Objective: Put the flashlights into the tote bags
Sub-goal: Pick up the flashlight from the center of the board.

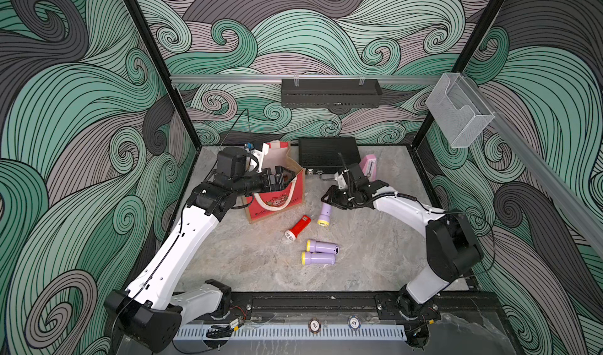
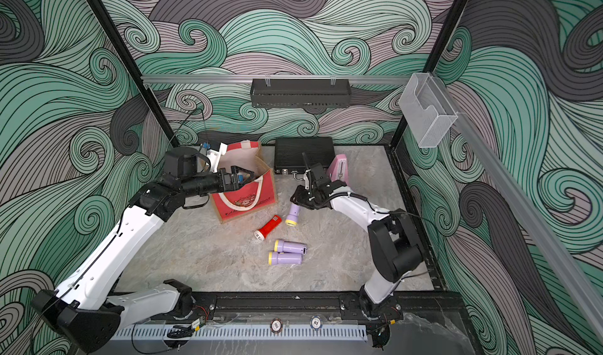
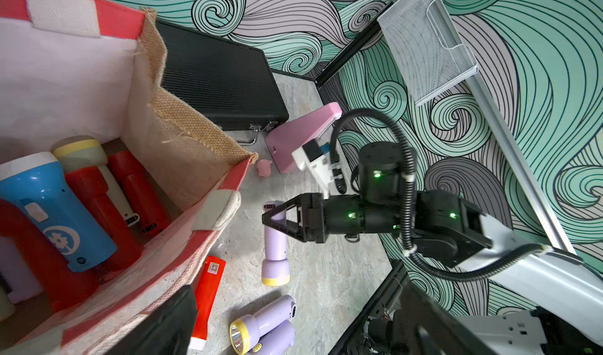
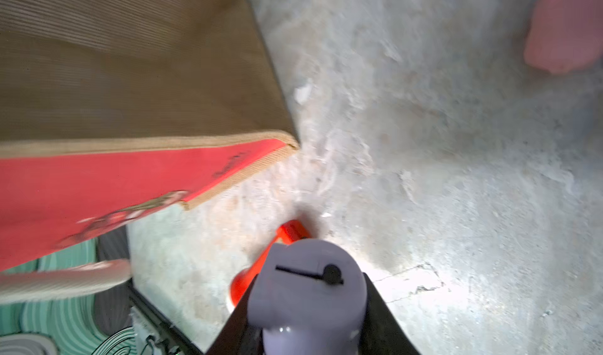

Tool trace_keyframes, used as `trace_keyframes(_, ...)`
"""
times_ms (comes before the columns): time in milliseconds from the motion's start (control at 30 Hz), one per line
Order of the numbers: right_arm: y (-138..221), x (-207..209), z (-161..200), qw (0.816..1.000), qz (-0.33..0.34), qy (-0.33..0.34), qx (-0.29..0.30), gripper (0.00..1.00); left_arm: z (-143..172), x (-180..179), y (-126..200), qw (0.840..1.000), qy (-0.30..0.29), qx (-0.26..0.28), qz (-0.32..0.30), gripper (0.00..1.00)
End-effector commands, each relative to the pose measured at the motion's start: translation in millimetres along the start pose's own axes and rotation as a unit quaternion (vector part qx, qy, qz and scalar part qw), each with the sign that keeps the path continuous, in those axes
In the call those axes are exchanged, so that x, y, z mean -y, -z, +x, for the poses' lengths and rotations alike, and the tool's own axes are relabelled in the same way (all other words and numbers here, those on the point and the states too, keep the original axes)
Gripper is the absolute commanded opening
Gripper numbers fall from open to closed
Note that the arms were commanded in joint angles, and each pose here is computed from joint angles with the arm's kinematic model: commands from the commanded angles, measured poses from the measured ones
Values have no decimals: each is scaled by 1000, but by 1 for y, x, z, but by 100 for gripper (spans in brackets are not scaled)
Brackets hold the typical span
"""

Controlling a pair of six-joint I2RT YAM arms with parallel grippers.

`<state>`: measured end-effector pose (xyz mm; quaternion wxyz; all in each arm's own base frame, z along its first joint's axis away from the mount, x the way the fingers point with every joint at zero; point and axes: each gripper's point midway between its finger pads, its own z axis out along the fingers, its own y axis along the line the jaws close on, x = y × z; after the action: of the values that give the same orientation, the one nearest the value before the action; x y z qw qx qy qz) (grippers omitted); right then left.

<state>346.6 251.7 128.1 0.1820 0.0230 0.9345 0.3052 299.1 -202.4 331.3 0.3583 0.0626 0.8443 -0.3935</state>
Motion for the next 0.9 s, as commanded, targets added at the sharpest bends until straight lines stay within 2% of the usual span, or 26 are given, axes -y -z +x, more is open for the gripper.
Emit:
trace_keyframes(0, 40, -44, -35, 994, -83, 36, 65, 0, -13, 20, 1, 999, -7, 11, 38, 99)
trace_keyframes(167, 91, -95, -60, 977, -169, 70, 112, 0, -18, 30, -5, 998, -4, 6, 67, 99)
trace_keyframes(367, 137, -136, -79, 958, -231, 77, 153, 0, -22, 56, -11, 992, -19, -11, 123, 98)
trace_keyframes(567, 154, -162, -94, 948, -267, 65, 158, 0, -18, 72, -26, 988, -39, -41, 143, 98)
trace_keyframes(667, 162, -174, -97, 942, -286, 71, 160, 0, -24, 70, -32, 989, -36, -30, 138, 92)
trace_keyframes(867, 169, -177, -92, 942, -286, 81, 158, 0, -34, 73, -43, 988, -31, -21, 149, 90)
